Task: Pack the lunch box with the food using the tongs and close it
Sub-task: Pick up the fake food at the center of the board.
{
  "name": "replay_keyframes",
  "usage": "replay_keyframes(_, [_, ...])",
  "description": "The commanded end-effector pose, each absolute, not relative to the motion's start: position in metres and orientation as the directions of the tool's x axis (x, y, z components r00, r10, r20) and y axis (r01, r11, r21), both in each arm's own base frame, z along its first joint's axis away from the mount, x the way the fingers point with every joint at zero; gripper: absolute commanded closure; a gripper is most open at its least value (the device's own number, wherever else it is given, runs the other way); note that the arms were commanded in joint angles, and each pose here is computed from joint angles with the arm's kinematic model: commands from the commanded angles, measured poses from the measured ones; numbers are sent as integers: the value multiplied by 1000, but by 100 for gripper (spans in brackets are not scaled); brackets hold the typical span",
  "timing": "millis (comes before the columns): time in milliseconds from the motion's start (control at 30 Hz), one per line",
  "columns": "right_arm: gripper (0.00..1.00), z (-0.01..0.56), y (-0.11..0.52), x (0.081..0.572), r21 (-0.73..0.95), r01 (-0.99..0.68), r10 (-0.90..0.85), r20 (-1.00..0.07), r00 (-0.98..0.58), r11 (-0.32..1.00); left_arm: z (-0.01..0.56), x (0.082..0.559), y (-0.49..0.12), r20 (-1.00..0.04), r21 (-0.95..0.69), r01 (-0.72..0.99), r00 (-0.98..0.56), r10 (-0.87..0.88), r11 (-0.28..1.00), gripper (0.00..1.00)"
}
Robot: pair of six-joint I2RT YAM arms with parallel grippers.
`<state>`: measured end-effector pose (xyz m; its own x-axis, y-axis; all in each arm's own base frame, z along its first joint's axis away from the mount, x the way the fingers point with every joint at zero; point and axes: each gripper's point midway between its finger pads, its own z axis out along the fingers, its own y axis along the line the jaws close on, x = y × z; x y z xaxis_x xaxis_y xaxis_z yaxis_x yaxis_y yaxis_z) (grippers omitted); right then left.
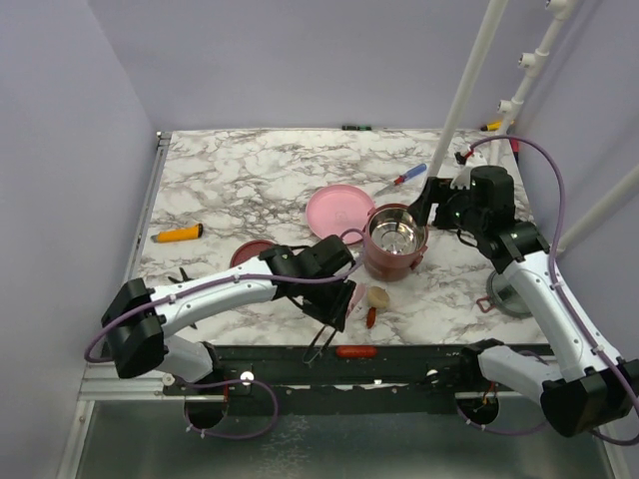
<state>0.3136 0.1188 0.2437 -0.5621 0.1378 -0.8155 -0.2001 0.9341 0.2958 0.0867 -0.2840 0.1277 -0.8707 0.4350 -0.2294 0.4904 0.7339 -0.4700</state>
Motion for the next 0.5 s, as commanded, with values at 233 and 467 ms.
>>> replay_keyframes(233, [23,262,122,304,314,-251,149,-844,-514,916,104,109,-320,-277,-294,518,-850,447,803,47])
replay_keyframes(467, [23,264,124,307,312,-265,144,-851,-505,913,102,107,-339,-280,-289,542,-836,472,789,44])
